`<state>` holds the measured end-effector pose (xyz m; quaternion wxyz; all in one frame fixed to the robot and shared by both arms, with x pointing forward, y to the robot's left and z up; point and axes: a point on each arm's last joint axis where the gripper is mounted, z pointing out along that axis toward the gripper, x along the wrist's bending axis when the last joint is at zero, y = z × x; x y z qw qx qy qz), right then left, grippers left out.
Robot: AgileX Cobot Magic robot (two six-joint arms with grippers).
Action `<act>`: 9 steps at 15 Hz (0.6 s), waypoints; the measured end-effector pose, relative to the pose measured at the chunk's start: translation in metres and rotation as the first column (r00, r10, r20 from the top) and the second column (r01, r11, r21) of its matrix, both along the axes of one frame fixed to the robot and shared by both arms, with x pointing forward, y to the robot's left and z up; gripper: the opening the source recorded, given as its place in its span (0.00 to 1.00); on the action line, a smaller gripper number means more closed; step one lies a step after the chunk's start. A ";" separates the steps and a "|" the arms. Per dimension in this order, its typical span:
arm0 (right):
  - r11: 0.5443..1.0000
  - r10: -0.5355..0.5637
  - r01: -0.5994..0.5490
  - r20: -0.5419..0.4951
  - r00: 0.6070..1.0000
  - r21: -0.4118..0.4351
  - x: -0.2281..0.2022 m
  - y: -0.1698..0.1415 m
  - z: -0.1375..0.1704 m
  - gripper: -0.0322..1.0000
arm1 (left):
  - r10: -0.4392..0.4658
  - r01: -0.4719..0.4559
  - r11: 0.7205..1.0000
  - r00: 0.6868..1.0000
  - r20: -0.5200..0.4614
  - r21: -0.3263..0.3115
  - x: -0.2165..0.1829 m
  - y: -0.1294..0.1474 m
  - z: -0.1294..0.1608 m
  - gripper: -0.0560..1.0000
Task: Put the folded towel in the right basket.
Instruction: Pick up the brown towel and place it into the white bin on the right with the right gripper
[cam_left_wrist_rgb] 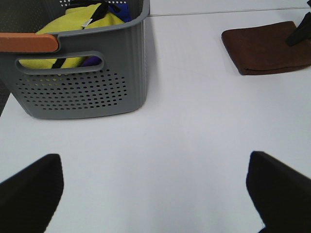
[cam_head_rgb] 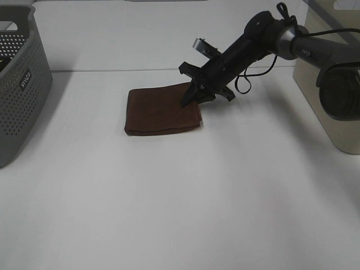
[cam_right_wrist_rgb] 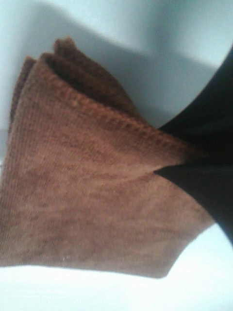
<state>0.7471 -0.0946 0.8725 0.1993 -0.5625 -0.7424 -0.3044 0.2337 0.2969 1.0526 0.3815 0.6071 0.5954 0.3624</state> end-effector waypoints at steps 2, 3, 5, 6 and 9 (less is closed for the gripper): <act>1.000 0.028 -0.029 0.087 0.996 0.010 0.001 0.000 0.046 0.10 | 0.000 0.000 1.000 1.000 0.000 0.000 0.000 0.000 0.000 0.97; 0.999 0.035 -0.036 0.137 0.990 0.001 0.000 -0.001 0.069 0.10 | 0.000 0.000 1.000 1.000 0.000 0.000 0.000 0.000 0.000 0.97; 0.998 0.049 -0.038 0.245 0.968 -0.049 -0.005 -0.006 0.117 0.10 | 0.000 0.000 1.000 1.000 0.000 0.000 0.000 0.000 0.000 0.97; 0.995 0.059 -0.031 0.302 0.951 -0.097 -0.009 -0.012 0.140 0.10 | 0.000 0.000 1.000 1.000 0.000 0.000 0.000 0.000 0.000 0.97; 0.972 0.075 0.036 0.448 0.891 -0.234 -0.024 -0.031 0.203 0.10 | 0.000 0.000 1.000 1.000 0.000 0.000 0.000 0.000 0.000 0.97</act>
